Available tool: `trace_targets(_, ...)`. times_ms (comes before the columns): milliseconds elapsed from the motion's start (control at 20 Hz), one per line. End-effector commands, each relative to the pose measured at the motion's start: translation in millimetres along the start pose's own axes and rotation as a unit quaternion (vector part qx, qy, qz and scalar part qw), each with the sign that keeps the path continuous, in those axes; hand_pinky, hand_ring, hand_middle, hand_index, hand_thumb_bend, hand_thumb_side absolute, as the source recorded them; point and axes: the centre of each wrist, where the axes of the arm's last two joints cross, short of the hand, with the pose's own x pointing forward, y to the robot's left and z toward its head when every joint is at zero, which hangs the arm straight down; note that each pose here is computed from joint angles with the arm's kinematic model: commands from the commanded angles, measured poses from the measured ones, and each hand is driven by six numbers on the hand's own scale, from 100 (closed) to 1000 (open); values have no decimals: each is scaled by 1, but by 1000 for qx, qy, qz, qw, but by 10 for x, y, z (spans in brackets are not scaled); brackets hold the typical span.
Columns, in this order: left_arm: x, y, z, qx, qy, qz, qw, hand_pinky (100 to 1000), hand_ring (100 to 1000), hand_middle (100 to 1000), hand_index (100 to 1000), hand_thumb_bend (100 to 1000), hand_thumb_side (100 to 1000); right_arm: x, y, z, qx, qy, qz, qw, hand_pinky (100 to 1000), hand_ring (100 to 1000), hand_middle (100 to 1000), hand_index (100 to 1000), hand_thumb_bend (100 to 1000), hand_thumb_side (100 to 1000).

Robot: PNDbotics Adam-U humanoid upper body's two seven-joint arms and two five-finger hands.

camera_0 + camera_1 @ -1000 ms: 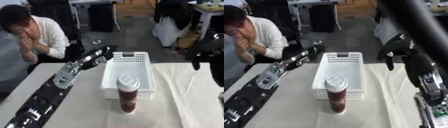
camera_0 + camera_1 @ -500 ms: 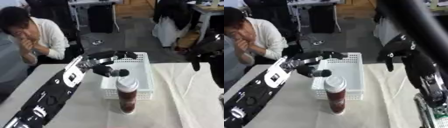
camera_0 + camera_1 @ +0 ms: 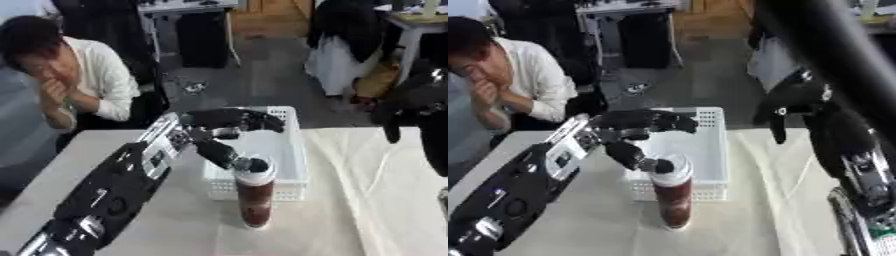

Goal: Pick up objects on the table and place them in the box.

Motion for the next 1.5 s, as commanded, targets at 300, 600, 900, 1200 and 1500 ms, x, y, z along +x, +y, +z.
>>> trace_targets(300, 0, -56, -61, -31, -24, -4, 999, 1000, 1000, 1000, 1000, 1000, 1000, 48, -15, -95, 9, -20, 3, 1000, 190, 489, 543, 692, 129, 954)
trace_targets(600, 18, -108, -110, -41, -30, -4, 999, 1000, 1000, 1000, 1000, 1000, 1000, 48, -9, -101, 12, -21, 2, 1000, 190, 490, 544, 692, 128, 954)
trace_targets(900, 31, -136, -141, -48, -36, -8, 998, 1000, 1000, 1000, 1000, 1000, 1000, 49, -7, -105, 12, -21, 2, 1000, 191, 490, 544, 692, 127, 954)
trace_targets(1200, 49, -159, -173, -44, -46, -7, 998, 1000, 1000, 1000, 1000, 1000, 1000, 49, -4, -111, 12, -23, 1, 1000, 191, 491, 544, 692, 129, 955)
trace_targets(1500, 37, -301, -166, -55, -46, 9, 997, 1000, 1000, 1000, 1000, 1000, 1000, 49, -4, -113, 12, -22, 1, 1000, 192, 491, 544, 692, 126, 953)
